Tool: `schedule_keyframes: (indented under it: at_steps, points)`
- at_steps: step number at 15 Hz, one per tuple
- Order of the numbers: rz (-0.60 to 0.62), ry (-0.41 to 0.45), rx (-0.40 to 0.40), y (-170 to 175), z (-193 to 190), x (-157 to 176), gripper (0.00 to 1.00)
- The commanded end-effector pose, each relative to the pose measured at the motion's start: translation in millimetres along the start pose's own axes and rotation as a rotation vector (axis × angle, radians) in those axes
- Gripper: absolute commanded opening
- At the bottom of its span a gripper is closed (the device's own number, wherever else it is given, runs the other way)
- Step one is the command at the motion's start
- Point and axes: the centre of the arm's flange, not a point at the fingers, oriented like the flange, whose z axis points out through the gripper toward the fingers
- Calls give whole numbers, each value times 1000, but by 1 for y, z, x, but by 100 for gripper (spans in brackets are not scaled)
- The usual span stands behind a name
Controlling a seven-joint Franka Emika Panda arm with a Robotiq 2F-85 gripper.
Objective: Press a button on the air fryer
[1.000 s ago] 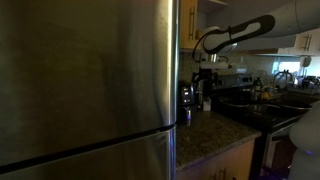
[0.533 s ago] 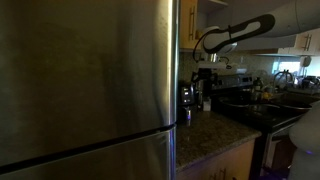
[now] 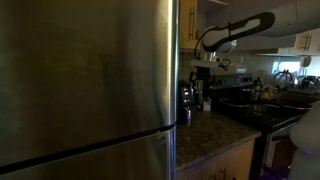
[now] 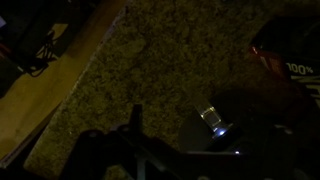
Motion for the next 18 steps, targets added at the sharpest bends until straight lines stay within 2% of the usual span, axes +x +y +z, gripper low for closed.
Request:
schedule_keyframes:
  at_steps: [1,4,5,7,9,10,12,13,14,15,18]
  points:
    - [48,-15,0,0,0,-2,100]
    - [56,-17,-1,0,0,-3,100]
    - [97,28,94,10,-63,-18,100]
    - [132,64,183,21,-96,-28,100]
    - [170,140,274,38,-149,-42,100]
    - [200,187,283,52,-177,-49,100]
    - [222,215,327,66,-205,-53,100]
    - [194,195,326,57,-187,-57,100]
    - [200,210,345,67,-201,-63,100]
    - [234,194,265,57,-162,-50,100]
    - [273,68,162,52,-88,-43,100]
